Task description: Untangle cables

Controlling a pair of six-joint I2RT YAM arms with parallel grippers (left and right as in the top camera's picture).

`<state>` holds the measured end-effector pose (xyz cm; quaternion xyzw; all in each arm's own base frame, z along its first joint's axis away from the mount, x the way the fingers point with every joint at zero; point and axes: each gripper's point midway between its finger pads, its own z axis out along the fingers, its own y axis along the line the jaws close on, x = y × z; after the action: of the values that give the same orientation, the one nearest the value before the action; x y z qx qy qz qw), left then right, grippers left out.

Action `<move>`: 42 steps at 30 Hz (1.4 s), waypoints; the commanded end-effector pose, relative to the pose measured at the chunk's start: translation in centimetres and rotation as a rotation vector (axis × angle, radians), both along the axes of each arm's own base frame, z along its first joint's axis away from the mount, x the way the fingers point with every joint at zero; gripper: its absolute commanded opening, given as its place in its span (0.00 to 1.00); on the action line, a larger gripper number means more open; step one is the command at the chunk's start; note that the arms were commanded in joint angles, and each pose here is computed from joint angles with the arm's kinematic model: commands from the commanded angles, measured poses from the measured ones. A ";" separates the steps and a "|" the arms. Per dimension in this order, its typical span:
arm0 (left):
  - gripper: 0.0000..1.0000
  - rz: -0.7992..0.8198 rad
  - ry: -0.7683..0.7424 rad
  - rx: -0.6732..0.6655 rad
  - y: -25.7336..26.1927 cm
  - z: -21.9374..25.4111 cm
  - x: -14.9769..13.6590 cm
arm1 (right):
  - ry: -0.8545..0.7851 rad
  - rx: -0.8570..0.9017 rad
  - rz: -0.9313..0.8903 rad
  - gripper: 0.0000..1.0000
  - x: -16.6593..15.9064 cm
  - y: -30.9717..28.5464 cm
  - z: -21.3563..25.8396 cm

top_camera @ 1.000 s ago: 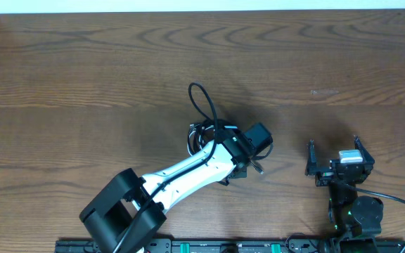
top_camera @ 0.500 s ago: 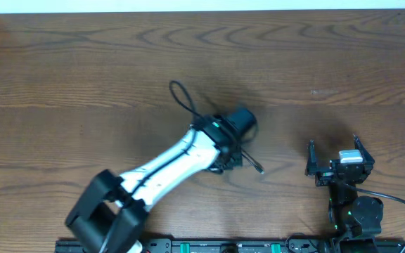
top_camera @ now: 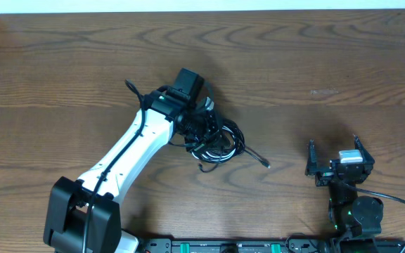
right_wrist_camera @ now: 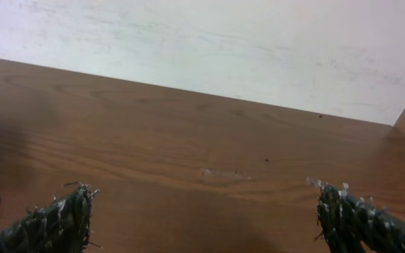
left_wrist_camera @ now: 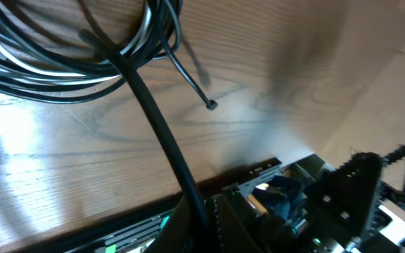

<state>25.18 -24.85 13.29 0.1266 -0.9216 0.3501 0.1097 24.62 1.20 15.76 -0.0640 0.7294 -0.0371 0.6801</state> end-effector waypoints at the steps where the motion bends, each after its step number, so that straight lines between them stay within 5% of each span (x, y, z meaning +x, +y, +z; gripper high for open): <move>1: 0.08 -0.013 -0.034 -0.085 -0.5 2.1 0.7 | 0.000 0.011 0.009 0.99 0.0 0.2 0.0; 6: 0.08 0.000 -0.117 -0.023 0.3 1.3 2.2 | 0.000 0.011 0.009 0.99 0.0 0.2 0.0; 13: 0.16 0.079 -0.234 0.367 6.0 -2.7 4.3 | 0.000 0.011 0.008 0.99 0.0 0.2 0.0; 16: 0.47 0.081 -0.221 0.427 7.1 -3.3 3.9 | 0.000 0.011 0.009 0.99 0.0 0.2 0.0; 24: 0.73 -0.010 -0.226 0.455 7.7 -2.9 3.0 | 0.000 0.011 0.009 0.99 0.0 0.2 0.0; 31: 0.76 -0.022 -0.230 0.634 10.8 -0.2 2.8 | 0.000 0.011 0.009 0.99 0.0 0.2 0.0; 42: 0.76 -0.187 -0.298 0.618 7.1 0.3 0.8 | 0.000 0.011 0.009 0.99 0.0 0.2 0.0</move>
<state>26.51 -16.72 13.01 0.0606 -0.9959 0.0625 -0.0250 24.62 1.21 15.76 -0.0641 0.7294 -0.0370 0.6801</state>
